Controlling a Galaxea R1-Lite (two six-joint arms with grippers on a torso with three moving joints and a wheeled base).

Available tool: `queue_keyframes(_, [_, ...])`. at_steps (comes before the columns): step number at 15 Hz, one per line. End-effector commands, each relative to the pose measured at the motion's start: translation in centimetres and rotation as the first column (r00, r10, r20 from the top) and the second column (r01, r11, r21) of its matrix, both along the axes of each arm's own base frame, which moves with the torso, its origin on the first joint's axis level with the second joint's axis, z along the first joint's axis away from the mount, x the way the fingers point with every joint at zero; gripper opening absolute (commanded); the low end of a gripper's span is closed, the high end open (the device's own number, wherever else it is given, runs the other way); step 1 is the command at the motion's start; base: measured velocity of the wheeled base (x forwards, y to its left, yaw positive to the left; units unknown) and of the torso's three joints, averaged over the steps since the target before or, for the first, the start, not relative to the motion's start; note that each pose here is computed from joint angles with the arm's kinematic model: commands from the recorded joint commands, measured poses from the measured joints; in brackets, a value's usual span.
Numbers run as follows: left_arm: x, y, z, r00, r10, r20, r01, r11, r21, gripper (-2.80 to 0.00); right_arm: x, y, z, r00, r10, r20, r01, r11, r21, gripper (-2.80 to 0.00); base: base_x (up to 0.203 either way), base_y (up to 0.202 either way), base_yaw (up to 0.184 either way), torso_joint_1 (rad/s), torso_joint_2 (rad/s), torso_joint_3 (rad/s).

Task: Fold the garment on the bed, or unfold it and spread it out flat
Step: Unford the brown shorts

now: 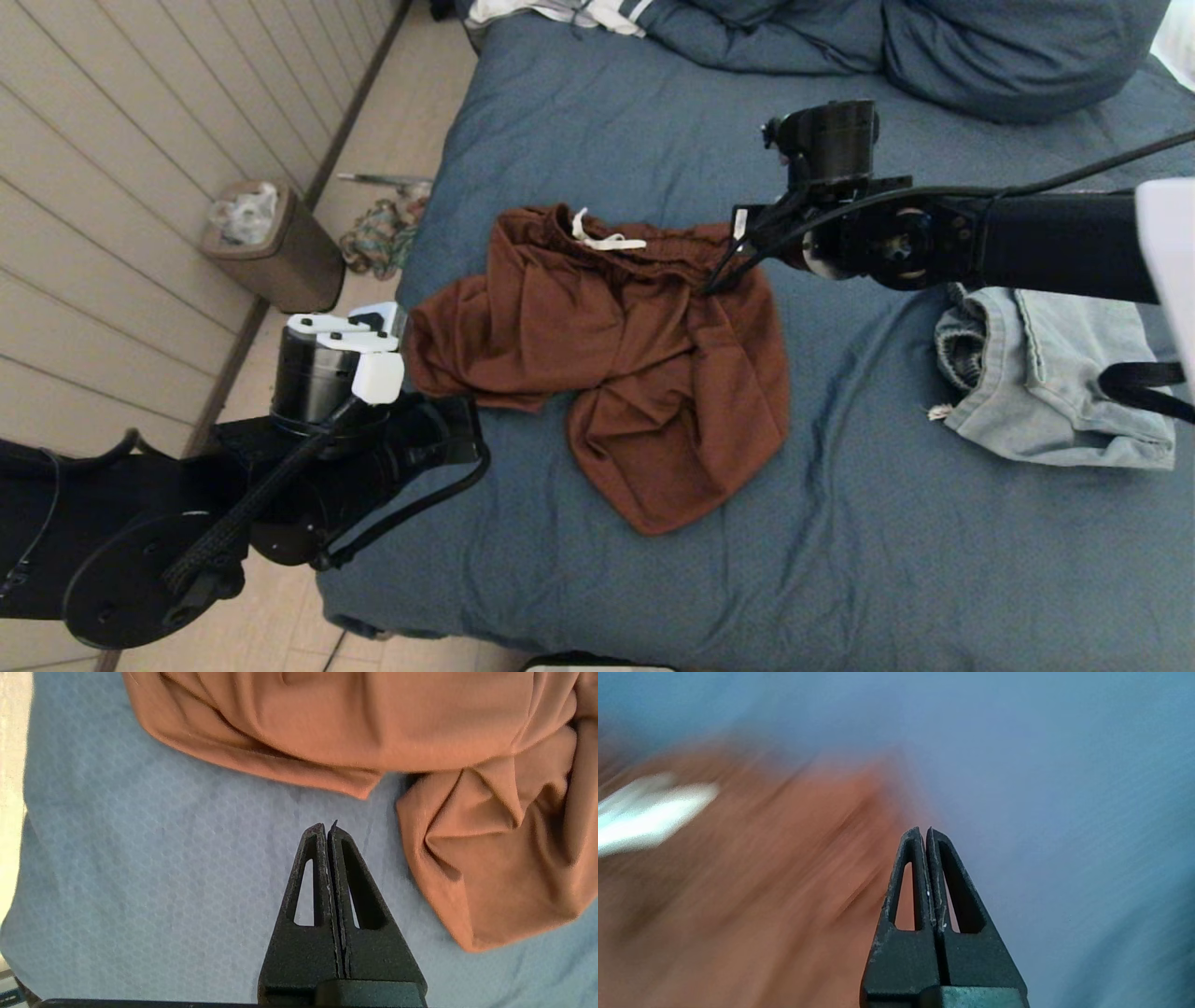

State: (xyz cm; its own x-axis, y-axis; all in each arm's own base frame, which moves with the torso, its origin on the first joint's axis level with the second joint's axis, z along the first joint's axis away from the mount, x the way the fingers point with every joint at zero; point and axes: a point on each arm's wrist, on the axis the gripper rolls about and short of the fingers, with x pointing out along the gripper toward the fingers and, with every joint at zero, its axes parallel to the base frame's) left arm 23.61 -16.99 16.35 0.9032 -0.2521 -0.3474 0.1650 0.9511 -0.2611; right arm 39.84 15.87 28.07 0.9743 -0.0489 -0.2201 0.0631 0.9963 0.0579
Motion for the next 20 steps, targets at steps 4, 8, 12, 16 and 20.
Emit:
queue_keyframes(4, [0.0,-1.6,-2.4,0.997,-0.038,-0.061,0.040,0.998,0.043,-2.80,-9.3,5.4,-2.6,0.786,0.338,-0.518,-0.286,0.941,0.180,-2.80,0.000,0.000,0.000,0.000,0.00,0.000])
queue_keyframes(8, [1.4,-4.1,-3.7,0.995,-0.069,-0.075,0.074,0.995,0.064,-2.80,-10.8,6.6,-2.4,0.790,0.394,-0.470,-0.336,0.919,0.206,-2.80,0.000,0.000,0.000,0.000,0.00,0.000])
queue_keyframes(12, [3.4,-7.1,-4.4,0.991,-0.086,-0.102,0.096,0.991,0.095,0.00,-10.5,4.9,-1.1,0.833,0.382,-0.400,-0.312,0.922,0.230,-2.80,0.000,0.000,0.000,0.000,0.00,0.000])
queue_keyframes(16, [4.6,-8.2,-5.2,0.991,-0.080,-0.105,0.091,0.990,0.105,0.00,-10.5,4.8,-1.0,0.834,0.382,-0.398,-0.312,0.922,0.231,-2.80,0.000,0.000,0.000,0.000,0.00,0.000])
queue_keyframes(20, [5.7,-8.0,-4.8,0.995,-0.068,-0.077,0.076,0.991,0.109,0.00,-10.0,4.5,-1.0,0.843,0.375,-0.386,-0.302,0.923,0.236,-2.80,0.000,0.000,0.000,0.000,0.00,0.000])
